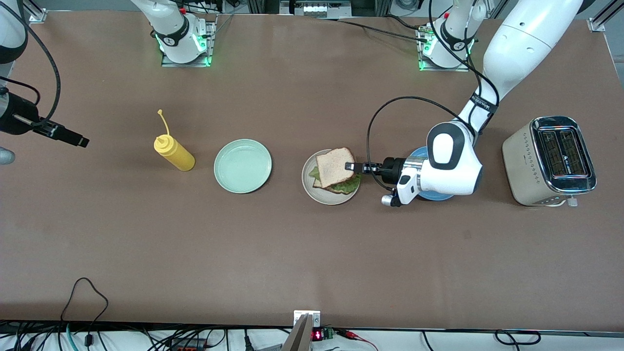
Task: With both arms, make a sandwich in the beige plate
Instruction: 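Lower the toast onto the lettuce and release it with the left gripper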
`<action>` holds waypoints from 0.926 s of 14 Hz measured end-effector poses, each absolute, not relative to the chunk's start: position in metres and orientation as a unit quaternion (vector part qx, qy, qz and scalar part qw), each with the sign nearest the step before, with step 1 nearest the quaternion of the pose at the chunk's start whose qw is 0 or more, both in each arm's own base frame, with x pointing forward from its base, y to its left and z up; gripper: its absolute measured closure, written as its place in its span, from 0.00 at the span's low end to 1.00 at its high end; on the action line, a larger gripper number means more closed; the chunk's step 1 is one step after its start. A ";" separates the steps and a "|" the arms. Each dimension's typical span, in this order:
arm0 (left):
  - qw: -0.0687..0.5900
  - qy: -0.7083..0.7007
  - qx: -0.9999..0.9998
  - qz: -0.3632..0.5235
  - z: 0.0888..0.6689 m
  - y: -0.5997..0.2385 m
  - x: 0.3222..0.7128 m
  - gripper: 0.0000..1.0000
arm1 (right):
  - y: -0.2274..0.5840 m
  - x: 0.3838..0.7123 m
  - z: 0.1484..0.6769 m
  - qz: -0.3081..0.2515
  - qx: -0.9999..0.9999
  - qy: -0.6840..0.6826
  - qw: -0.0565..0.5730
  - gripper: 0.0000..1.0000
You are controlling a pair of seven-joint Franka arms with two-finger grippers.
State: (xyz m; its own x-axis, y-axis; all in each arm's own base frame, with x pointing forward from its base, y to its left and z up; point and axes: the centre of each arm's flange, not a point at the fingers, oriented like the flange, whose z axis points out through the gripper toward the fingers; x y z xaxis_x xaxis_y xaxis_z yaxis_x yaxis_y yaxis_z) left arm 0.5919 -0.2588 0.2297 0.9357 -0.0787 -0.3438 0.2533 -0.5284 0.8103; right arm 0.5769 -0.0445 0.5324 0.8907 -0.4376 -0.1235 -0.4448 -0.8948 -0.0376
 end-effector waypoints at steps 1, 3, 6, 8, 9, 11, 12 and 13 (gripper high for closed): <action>0.488 0.044 0.855 -0.168 0.224 -0.257 0.590 0.90 | -0.039 0.577 0.533 0.058 -0.965 0.253 0.039 0.00; 0.495 0.022 0.853 -0.163 0.209 -0.256 0.584 0.90 | -0.033 0.577 0.534 0.061 -0.956 0.284 0.046 0.00; 0.508 0.000 0.848 -0.149 0.196 -0.256 0.582 0.90 | -0.033 0.577 0.534 0.061 -0.955 0.287 0.046 0.00; 0.515 -0.031 0.846 -0.132 0.187 -0.254 0.581 0.90 | -0.033 0.576 0.533 0.066 -0.958 0.274 0.046 0.00; 0.518 -0.042 0.845 -0.125 0.179 -0.251 0.580 0.90 | -0.033 0.574 0.532 0.072 -0.964 0.252 0.045 0.00; 0.520 -0.051 0.844 -0.120 0.168 -0.247 0.579 0.90 | -0.034 0.572 0.530 0.080 -0.974 0.209 0.045 0.00; 0.521 -0.053 0.843 -0.120 0.165 -0.246 0.579 0.90 | -0.034 0.570 0.527 0.084 -0.976 0.197 0.046 0.00; 0.522 -0.054 0.843 -0.120 0.162 -0.246 0.578 0.90 | -0.035 0.569 0.523 0.089 -0.977 0.190 0.044 0.00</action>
